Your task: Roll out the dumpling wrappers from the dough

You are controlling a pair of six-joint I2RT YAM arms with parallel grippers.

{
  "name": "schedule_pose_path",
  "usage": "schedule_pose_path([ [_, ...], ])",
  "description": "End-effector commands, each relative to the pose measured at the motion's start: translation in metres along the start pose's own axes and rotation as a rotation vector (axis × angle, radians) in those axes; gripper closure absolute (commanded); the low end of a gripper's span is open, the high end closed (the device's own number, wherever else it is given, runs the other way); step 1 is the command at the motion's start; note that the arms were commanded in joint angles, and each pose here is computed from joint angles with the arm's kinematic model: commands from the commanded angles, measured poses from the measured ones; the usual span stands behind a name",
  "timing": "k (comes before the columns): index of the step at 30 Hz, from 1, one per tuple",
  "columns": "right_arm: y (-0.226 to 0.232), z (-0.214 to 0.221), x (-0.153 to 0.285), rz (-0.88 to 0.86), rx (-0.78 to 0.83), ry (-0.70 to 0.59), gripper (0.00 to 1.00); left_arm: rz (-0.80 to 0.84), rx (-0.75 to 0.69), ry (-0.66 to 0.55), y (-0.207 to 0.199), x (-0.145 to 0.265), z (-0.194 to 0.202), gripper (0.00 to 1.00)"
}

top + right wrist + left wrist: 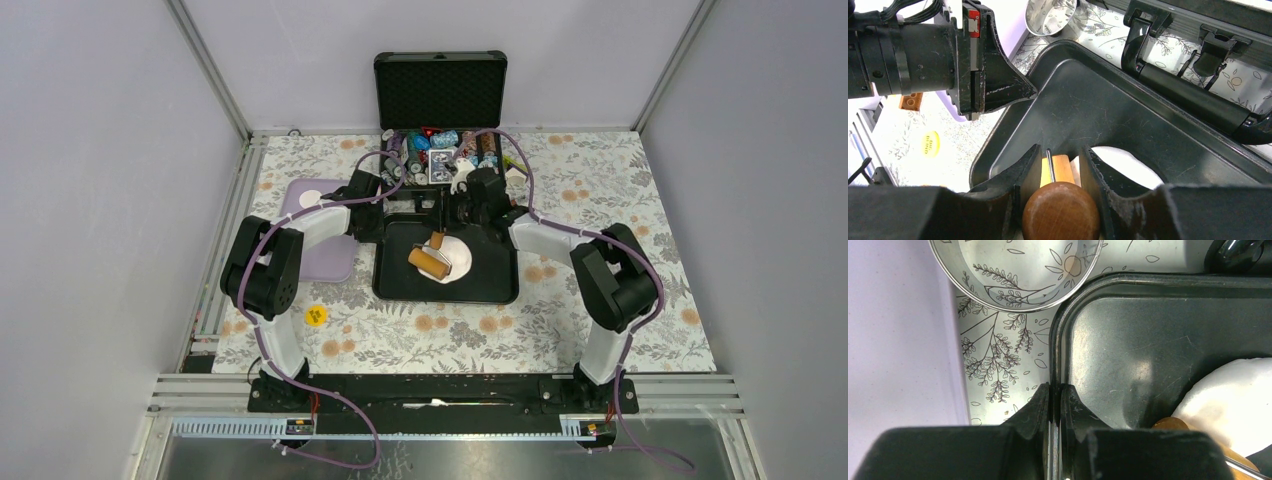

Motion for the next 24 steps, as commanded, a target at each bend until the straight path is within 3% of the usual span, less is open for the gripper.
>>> schedule_pose_path([
  [1, -0.071, 0.098, 0.011, 0.230, 0.022, 0.260, 1.00, -0.095, -0.022, 0.041, 0.021, 0.000, 0.015, 1.00],
  [24, -0.046, 0.103, 0.019, 0.188, 0.130, 0.179, 1.00, -0.096, -0.022, 0.040, 0.021, 0.000, 0.015, 1.00],
])
Point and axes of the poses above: each gripper's point midway between its finger pads, its own x axis back along the fingers, its own y axis along the line the jaws close on, z = x × y, the point moved 1 cm from there along x, back along the fingers, and after that the axes turned 14 degrees about -x, right-handed, at the moved point
